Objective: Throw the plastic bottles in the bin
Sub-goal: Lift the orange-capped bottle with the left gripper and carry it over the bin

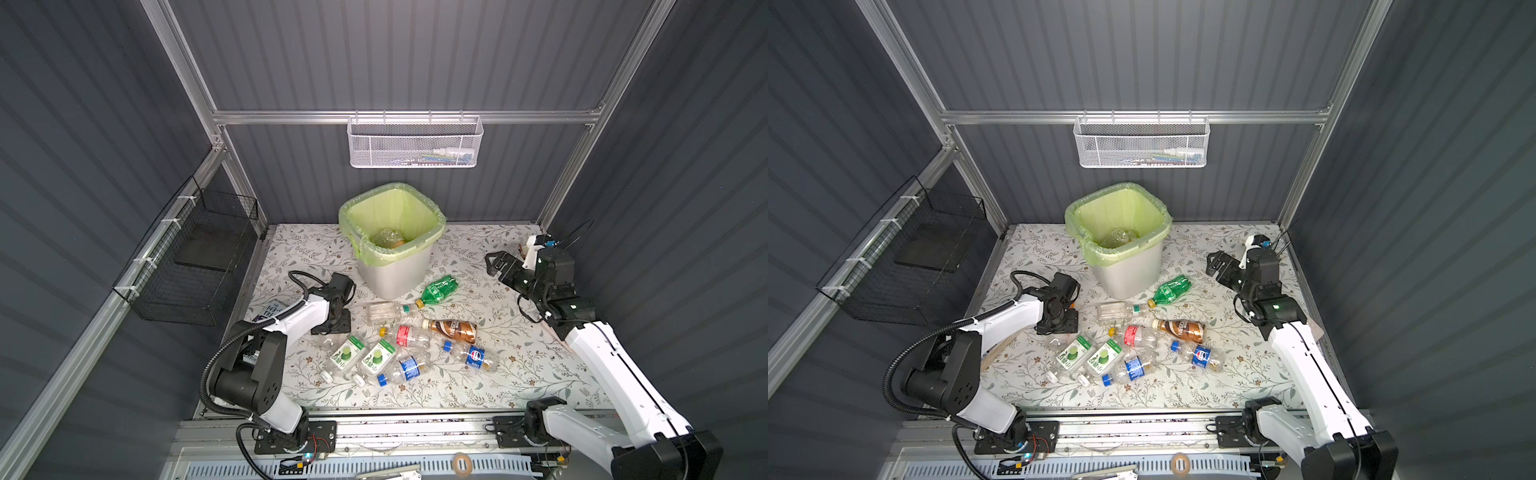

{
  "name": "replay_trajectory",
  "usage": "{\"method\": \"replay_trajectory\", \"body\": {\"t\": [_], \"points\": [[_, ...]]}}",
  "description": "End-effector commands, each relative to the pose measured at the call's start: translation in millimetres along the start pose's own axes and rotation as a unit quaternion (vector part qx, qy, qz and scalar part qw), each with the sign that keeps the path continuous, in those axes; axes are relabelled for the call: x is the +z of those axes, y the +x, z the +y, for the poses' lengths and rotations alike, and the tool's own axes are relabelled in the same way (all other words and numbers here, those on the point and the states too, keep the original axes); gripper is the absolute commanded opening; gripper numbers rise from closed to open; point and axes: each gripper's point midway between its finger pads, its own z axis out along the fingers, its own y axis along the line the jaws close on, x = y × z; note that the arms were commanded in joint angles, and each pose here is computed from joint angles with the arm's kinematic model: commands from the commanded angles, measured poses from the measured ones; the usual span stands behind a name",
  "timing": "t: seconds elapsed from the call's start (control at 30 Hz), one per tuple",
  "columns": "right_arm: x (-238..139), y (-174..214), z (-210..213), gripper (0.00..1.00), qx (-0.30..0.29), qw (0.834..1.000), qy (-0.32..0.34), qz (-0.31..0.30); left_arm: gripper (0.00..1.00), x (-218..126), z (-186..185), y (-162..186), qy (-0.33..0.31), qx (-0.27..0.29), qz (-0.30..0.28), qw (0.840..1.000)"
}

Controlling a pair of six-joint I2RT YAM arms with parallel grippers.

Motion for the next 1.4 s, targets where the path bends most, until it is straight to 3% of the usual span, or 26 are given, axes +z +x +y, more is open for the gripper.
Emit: {"method": "replay_trajectory", "body": {"t": [0.0,0.23,0.43,0.63,0.77,0.9,1.0,1.13,1.27,1.3,1.37], "points": [[-4.6,-1.4,-3.6,0.99,0.005,1.000,0.003,-0.005,0.65,2.7,-0.6,-0.3,0.007,0.001,0.005,1.000],[-3.8,0.5,-10.6,0.99,0.012,1.000,0.009,-0.004,0.54,-31.0,7.3,-24.0,0.020,-0.035,-0.067,0.997],[-2.7,4.1,-17.4,0.99,0.018,1.000,0.014,-0.004,0.50,-104.7,35.4,-61.5,0.008,-0.083,-0.195,0.977],[-6.4,10.4,-31.4,0.99,0.036,0.999,0.024,-0.017,0.50,-209.2,63.3,-97.5,0.030,-0.140,-0.372,0.917],[-12.8,12.1,-40.8,0.99,0.050,0.998,0.030,-0.034,0.48,-271.4,63.7,-124.0,0.068,-0.142,-0.462,0.873],[-17.0,10.8,-41.0,0.99,0.055,0.997,0.024,-0.043,0.47,-317.8,32.3,-168.3,0.139,-0.107,-0.506,0.845],[-17.1,11.1,-36.4,0.99,0.055,0.998,0.011,-0.039,0.46,-346.7,-14.2,-203.3,0.187,-0.051,-0.514,0.835],[-14.0,16.2,-33.9,0.99,0.050,0.999,0.007,-0.019,0.50,-342.3,-84.4,-228.2,0.188,0.042,-0.460,0.867],[-9.8,25.3,-39.3,0.99,0.048,0.999,0.019,0.005,0.61,-325.8,-115.7,-238.8,0.202,0.074,-0.396,0.893],[-8.7,27.6,-40.7,0.99,0.049,0.999,0.022,0.009,0.66,-324.1,-116.8,-239.6,0.202,0.072,-0.391,0.895],[-7.6,29.9,-42.2,0.99,0.053,0.998,0.023,0.012,0.91,-331.2,-110.8,-240.3,0.201,0.057,-0.405,0.890]]}}
